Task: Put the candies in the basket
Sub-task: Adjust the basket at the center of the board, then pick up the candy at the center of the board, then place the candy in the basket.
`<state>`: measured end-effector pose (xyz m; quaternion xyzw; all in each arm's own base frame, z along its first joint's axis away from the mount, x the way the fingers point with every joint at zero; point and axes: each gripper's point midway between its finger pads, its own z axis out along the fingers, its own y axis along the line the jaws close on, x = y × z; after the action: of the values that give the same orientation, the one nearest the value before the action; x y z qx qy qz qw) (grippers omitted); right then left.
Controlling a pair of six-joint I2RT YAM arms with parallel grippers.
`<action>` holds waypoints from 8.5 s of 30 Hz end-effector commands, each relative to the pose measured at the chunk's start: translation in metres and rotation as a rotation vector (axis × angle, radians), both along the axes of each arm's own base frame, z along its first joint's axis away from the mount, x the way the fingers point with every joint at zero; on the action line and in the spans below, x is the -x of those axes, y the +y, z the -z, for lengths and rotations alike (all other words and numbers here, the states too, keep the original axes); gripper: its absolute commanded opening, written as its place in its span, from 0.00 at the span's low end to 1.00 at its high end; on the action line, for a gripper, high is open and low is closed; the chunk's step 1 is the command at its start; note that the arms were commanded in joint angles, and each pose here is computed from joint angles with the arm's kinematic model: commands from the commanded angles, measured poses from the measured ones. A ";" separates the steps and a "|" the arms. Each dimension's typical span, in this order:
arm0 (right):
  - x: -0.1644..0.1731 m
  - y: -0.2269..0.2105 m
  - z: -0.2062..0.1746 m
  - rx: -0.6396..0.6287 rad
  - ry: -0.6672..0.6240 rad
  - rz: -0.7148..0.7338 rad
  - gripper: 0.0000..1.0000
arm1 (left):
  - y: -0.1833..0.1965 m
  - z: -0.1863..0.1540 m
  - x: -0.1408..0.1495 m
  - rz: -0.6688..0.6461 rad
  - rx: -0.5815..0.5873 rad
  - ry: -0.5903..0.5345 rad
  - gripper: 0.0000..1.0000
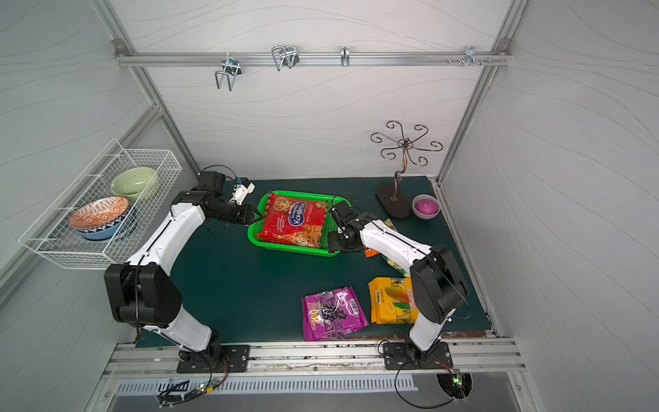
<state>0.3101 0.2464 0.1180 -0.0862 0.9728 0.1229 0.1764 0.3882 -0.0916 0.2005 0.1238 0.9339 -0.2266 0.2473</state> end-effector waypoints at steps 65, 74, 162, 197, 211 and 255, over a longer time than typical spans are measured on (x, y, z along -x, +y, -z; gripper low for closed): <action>-0.104 -0.074 0.063 0.551 -0.169 0.032 0.00 | 0.020 -0.049 0.009 -0.101 -0.279 -0.085 0.97; -0.094 -0.099 -0.015 0.297 -0.179 0.114 0.00 | 0.010 -0.051 0.014 -0.060 -0.231 -0.077 0.97; -0.149 0.006 -0.155 -0.226 -0.355 0.554 0.00 | -0.003 -0.024 0.028 0.001 -0.171 0.047 0.97; -0.172 0.056 -0.033 -0.202 -0.125 0.474 0.00 | 0.000 -0.019 0.033 0.001 -0.190 0.054 0.97; -0.146 -0.001 -0.128 -0.271 -0.200 0.673 0.00 | -0.002 -0.019 0.033 0.004 -0.181 0.065 0.96; -0.181 0.114 -0.067 -0.573 -0.050 0.403 0.00 | -0.002 -0.013 0.035 0.014 -0.186 0.083 0.95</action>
<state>0.4903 0.3451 0.1711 0.1702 0.9083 0.3014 0.2349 0.3507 -0.0923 0.2099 0.1385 0.9606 -0.1438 0.1931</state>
